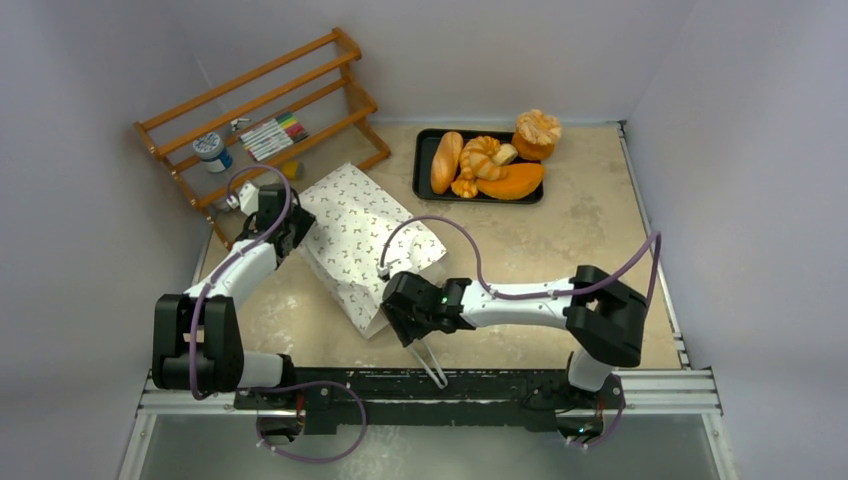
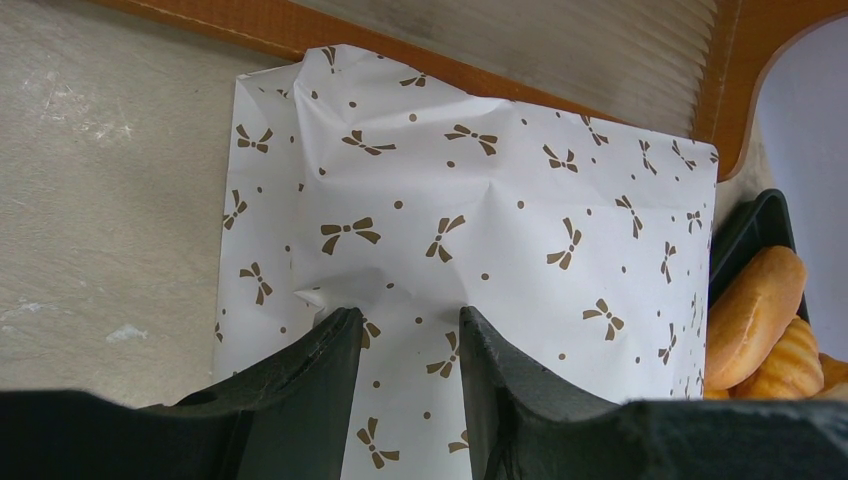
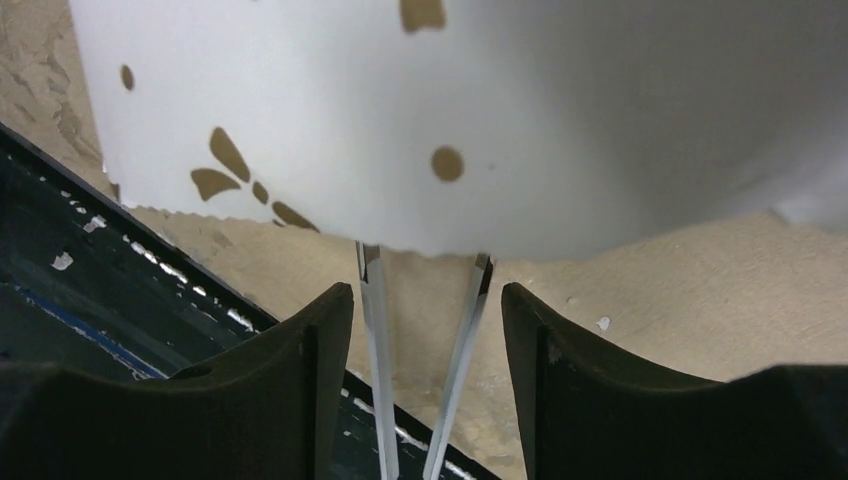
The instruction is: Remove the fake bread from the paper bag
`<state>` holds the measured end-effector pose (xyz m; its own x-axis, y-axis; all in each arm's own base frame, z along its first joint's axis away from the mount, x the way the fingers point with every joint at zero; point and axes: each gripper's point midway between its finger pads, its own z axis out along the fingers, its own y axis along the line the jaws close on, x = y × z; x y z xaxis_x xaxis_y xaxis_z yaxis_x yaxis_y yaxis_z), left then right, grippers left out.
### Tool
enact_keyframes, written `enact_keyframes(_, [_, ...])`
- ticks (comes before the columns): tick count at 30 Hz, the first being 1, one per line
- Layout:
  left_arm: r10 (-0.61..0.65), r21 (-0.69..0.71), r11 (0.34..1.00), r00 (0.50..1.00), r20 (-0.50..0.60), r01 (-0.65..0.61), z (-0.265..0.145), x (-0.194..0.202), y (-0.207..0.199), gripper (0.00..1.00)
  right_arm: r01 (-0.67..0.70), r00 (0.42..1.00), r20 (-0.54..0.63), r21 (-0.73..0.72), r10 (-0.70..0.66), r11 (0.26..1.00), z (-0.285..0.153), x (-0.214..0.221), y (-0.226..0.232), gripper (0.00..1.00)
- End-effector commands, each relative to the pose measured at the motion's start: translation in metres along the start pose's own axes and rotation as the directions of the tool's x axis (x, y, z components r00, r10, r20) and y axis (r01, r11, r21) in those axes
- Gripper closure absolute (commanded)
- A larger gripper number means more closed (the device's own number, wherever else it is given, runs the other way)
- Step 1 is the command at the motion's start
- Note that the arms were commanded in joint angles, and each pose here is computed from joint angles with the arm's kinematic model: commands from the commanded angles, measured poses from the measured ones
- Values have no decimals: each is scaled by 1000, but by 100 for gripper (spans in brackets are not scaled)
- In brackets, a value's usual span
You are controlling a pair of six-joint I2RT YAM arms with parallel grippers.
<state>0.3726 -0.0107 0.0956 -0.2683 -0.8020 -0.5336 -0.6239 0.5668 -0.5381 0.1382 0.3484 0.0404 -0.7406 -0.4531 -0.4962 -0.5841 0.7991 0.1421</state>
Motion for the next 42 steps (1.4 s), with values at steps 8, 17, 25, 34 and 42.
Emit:
enact_keyframes(8, [13, 25, 1000, 1000, -3, -13, 2, 3, -2, 60, -6, 1000, 16, 63, 5, 998, 13, -20, 3, 41])
enact_keyframes(17, [18, 18, 1000, 999, -37, -17, 7, 18, 10, 60, -45, 998, 57, 97, 40, 994, 22, -40, -4, 41])
enact_keyframes(25, [16, 13, 1000, 999, -50, -15, 8, 24, 17, 60, -48, 997, 65, 91, 42, 995, 32, -56, -3, 49])
enact_keyframes(34, [12, 15, 1000, 999, -48, -11, 8, 25, 17, 59, -53, 997, 54, 48, 50, 997, 27, -56, 0, 87])
enact_keyframes(42, [-6, 7, 1000, 1000, -10, 6, 12, 14, 8, 59, -31, 997, 76, 30, 29, 999, -10, -55, -6, 100])
